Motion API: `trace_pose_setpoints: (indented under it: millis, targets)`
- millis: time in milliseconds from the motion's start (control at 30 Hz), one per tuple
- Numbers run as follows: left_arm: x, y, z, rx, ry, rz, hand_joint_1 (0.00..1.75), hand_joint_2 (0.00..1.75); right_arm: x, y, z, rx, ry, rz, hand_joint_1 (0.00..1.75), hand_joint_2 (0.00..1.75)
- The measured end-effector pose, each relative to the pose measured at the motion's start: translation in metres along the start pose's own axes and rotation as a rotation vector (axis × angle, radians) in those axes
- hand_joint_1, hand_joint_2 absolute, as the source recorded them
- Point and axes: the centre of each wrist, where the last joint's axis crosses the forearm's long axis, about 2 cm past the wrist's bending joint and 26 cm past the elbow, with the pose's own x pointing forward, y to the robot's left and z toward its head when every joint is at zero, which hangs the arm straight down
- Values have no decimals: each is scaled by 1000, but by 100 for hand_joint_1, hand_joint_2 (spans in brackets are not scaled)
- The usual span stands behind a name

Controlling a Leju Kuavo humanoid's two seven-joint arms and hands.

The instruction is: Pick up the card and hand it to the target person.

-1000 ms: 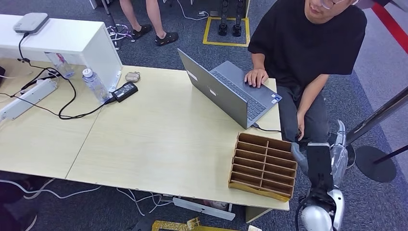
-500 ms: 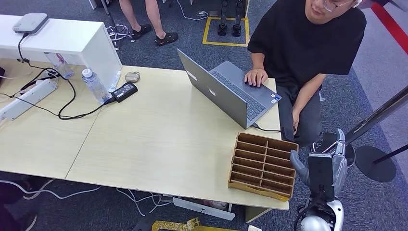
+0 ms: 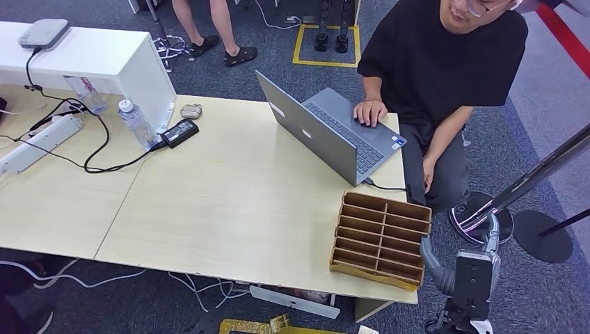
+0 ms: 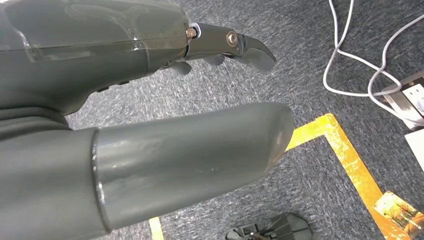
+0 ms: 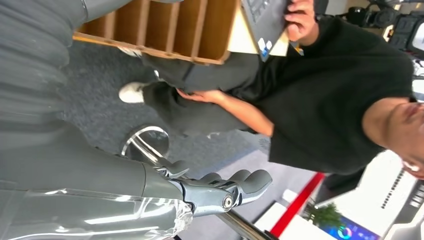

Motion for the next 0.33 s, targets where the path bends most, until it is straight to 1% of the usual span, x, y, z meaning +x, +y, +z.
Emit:
trace_pose_setpoints:
  millis: [167, 333]
  targets:
    - [0, 0, 0, 3, 3, 7, 0, 0, -6, 3, 18, 5, 35, -44, 0, 175]
    - [1, -1, 0, 14, 14, 8, 0, 0, -6, 16, 31, 46, 51, -92, 0, 175]
